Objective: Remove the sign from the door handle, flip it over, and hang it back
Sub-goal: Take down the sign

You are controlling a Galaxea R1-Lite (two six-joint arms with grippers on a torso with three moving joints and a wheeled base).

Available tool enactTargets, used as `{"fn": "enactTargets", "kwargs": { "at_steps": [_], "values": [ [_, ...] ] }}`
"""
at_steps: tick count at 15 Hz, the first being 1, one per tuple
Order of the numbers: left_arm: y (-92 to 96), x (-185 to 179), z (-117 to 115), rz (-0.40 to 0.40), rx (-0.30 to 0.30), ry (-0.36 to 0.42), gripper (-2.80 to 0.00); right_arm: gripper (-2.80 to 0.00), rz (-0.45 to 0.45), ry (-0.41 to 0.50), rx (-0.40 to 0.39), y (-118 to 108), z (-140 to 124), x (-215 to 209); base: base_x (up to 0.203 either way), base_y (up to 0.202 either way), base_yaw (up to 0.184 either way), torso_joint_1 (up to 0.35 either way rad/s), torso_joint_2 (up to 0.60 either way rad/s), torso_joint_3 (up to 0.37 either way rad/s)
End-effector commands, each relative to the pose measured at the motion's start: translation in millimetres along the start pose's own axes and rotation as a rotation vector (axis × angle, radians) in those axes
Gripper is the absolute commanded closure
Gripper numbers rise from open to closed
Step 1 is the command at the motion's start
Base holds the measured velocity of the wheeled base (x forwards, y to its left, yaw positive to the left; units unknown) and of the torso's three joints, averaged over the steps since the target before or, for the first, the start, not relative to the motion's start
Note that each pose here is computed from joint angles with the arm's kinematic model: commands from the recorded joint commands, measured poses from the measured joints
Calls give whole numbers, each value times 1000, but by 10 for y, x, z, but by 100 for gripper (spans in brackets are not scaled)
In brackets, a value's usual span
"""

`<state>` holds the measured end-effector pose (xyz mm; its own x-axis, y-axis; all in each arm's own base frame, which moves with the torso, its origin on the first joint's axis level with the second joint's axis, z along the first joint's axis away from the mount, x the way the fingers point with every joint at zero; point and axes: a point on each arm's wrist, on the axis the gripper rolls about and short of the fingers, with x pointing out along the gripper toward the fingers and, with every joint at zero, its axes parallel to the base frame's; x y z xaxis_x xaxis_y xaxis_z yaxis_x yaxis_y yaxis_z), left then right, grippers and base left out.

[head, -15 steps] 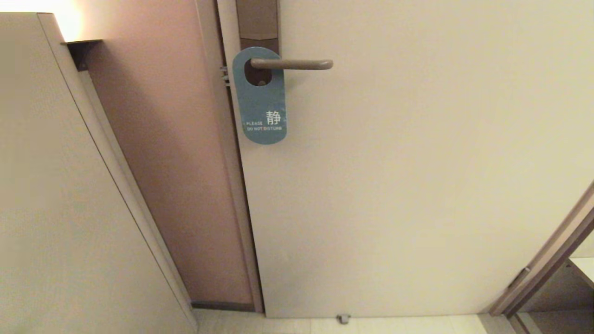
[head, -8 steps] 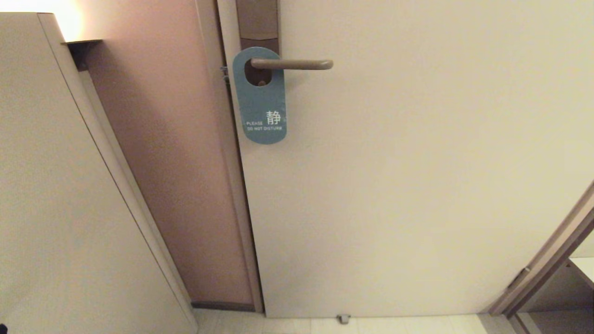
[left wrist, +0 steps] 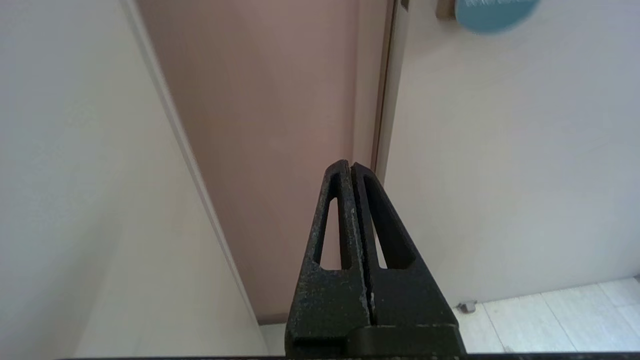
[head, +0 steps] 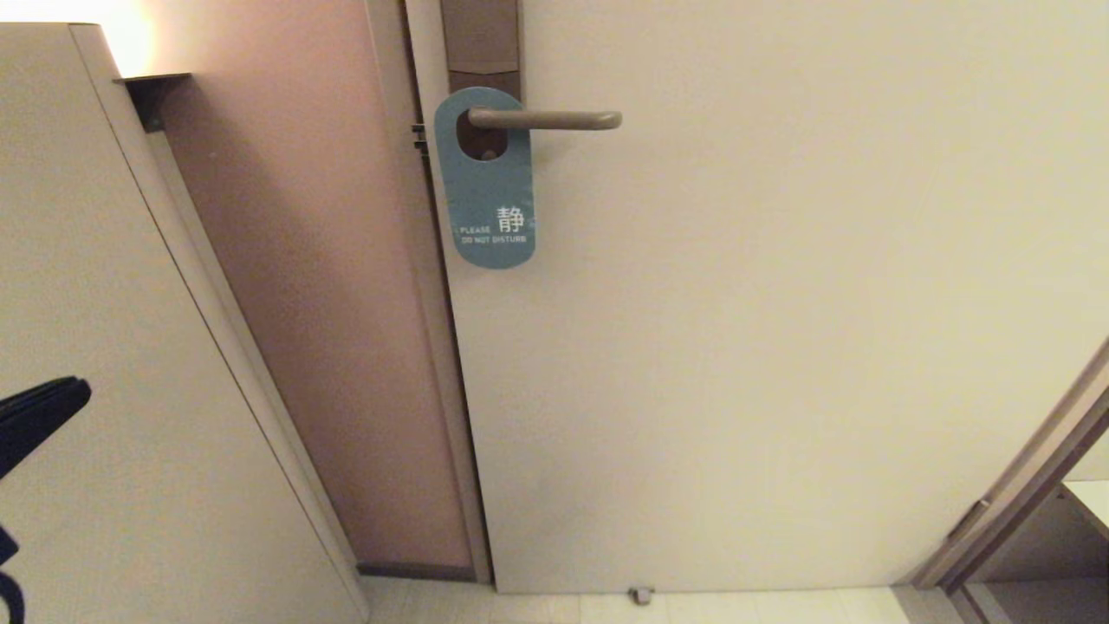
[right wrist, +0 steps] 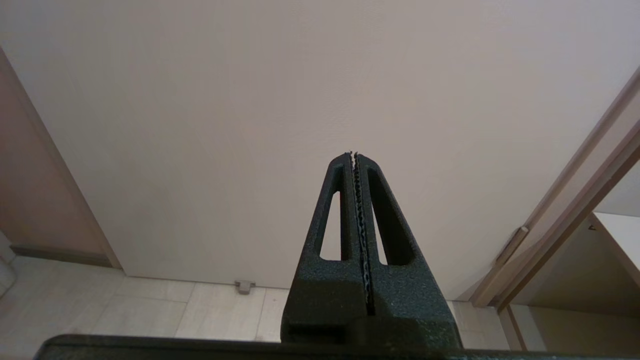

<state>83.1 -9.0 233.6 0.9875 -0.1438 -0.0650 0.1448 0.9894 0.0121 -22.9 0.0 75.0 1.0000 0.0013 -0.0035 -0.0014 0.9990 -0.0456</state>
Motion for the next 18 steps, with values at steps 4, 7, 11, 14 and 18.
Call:
{"fn": "enactTargets", "kwargs": {
  "at_steps": [4, 7, 11, 14, 18],
  "values": [
    [21, 646, 170, -55, -8, 105, 0, 0, 0, 1, 0, 0, 0, 1, 0, 0, 0, 0, 0, 0],
    [25, 922, 254, -108, -13, 126, 0, 0, 0, 1, 0, 0, 0, 1, 0, 0, 0, 0, 0, 0],
    [52, 1217, 270, -202, -16, 85, 0, 0, 0, 1, 0, 0, 0, 1, 0, 0, 0, 0, 0, 0],
    [54, 1396, 226, -334, -16, 62, 0, 0, 0, 1, 0, 0, 0, 1, 0, 0, 0, 0, 0, 0],
    [133, 1579, 147, -483, -37, 96, 0, 0, 0, 1, 0, 0, 0, 1, 0, 0, 0, 0, 0, 0]
  ]
}}
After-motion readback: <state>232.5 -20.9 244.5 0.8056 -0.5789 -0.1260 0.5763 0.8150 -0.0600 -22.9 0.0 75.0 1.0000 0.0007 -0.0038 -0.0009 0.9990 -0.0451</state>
